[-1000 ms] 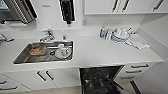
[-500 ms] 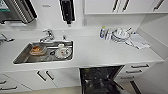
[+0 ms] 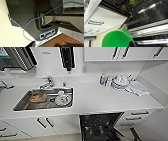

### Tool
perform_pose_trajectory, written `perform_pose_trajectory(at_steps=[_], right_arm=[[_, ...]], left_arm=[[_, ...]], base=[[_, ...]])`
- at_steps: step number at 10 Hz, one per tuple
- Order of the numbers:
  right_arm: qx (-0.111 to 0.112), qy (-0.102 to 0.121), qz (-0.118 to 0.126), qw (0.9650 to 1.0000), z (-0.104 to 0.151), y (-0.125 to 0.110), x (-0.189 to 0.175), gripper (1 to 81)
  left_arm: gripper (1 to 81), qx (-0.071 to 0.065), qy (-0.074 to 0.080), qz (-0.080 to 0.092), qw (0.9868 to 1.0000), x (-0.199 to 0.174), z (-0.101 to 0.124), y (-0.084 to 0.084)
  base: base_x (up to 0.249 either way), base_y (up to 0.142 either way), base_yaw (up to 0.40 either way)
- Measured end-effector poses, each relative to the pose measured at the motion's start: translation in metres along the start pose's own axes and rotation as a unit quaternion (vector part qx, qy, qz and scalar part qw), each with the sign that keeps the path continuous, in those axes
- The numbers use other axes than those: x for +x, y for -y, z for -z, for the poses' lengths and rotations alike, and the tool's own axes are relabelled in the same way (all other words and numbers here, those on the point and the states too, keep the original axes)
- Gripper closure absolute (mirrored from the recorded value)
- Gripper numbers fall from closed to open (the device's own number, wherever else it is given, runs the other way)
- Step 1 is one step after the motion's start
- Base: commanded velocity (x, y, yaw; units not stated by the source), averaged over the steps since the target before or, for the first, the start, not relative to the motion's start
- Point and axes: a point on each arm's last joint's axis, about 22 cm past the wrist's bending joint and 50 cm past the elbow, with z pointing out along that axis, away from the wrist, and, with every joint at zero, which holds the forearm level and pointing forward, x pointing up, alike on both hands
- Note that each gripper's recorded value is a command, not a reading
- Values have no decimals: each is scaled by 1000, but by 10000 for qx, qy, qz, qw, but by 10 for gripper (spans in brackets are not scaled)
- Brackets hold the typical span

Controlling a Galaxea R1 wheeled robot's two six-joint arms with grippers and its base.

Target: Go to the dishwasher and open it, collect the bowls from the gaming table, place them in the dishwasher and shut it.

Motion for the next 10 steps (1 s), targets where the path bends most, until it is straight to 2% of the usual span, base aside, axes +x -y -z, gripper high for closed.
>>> perform_pose_trajectory(at_steps=[2,3,4,5,6,7,8,10], right_arm=[[271,139,93,9995,-41,48,6,811],[340,185,114,9992,-57,63,8,811],[250,196,85,9995,-71,60,11,811],[21,175,37,9998,-82,43,16,10],[-163,135,9,9998,-93,33,26,10],[-189,105,10,9998,-102,35,32,10],[-192,99,-35,9998,-113,41,38,10],[-374,10,-90,9993,-109,33,59,10]], left_arm=[[10,191,-9,120,9997,-8,-9,12],[10,304,53,180,9994,-20,-13,19],[10,379,128,238,9989,-33,-16,22],[10,390,201,296,9986,-47,-20,18],[10,313,261,338,9986,-58,-26,6],[10,247,266,360,9987,-62,-30,-4],[10,220,222,360,9989,-61,-32,-7],[10,247,188,357,9989,-59,-34,-6]], base=[[0,0,0],[0,0,0],[0,0,0],[0,0,0],[0,0,0],[0,0,0],[0,0,0],[0,0,0]])
